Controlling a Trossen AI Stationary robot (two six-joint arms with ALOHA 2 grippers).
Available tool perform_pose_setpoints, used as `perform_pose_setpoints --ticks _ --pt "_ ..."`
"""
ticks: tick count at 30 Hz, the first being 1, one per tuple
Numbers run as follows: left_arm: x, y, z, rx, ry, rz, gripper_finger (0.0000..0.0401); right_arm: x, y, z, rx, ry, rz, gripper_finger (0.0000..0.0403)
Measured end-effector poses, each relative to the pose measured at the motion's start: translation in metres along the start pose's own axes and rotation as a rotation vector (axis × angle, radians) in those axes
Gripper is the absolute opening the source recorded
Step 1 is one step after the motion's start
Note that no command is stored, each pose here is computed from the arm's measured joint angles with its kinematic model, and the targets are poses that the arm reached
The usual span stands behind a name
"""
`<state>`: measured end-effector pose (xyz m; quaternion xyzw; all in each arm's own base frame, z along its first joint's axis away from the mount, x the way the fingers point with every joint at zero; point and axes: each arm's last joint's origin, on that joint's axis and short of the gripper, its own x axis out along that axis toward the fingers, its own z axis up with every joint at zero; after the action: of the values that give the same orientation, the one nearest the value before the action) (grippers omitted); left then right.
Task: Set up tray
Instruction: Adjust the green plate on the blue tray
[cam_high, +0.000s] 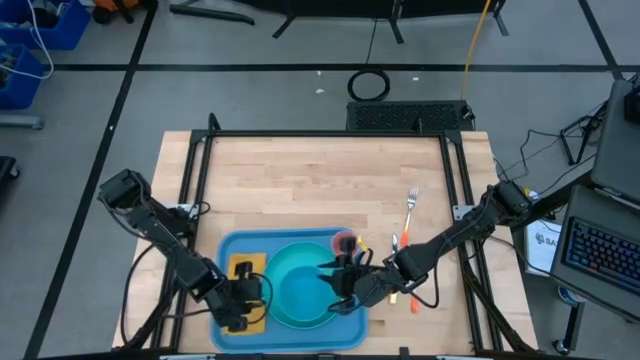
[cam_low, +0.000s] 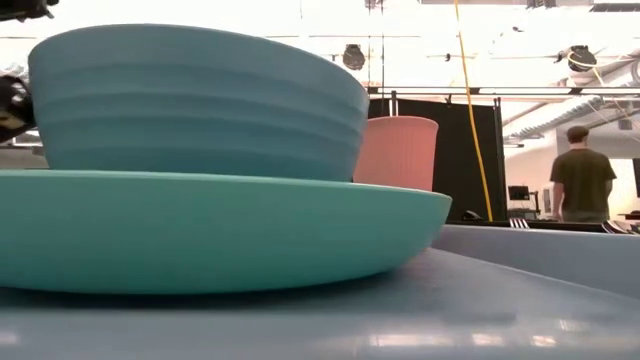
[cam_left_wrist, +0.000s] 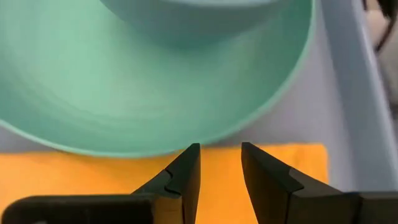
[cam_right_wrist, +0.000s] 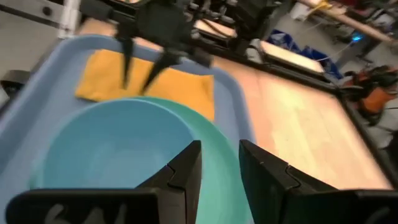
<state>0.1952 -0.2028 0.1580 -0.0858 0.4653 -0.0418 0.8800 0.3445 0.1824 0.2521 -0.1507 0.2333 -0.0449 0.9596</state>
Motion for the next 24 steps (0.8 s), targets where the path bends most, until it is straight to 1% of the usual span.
perform_pose_setpoints --ticks 3,5,9,14,17,20,24 --pt "-0.002 -0.001 -0.003 0.028 -0.079 0.079 0.012 0.0 0.001 -0.002 0.014 0.014 0.004 0.01" --pt "-0.004 -0.003 -0.005 0.043 -0.117 0.109 0.012 0.0 0.001 -0.004 0.011 0.035 0.014 0.01" --pt "-0.006 -0.005 -0.01 0.043 -0.128 0.134 0.012 -0.001 0.001 -0.005 0.043 0.041 0.027 0.01" --pt "-0.011 -0.009 -0.013 0.055 -0.175 0.146 0.012 -0.002 0.003 -0.005 0.038 0.039 0.03 0.01" --pt "-0.018 -0.01 -0.012 0.06 -0.248 0.175 0.012 0.0 0.001 -0.006 0.083 0.05 0.02 0.01" --pt "-0.03 -0.012 -0.009 0.066 -0.361 0.217 0.012 0.002 -0.005 -0.01 0.153 0.088 -0.04 0.01" --pt "-0.045 -0.013 -0.007 0.077 -0.486 0.267 0.012 0.002 -0.011 -0.02 0.175 0.163 -0.14 0.01"
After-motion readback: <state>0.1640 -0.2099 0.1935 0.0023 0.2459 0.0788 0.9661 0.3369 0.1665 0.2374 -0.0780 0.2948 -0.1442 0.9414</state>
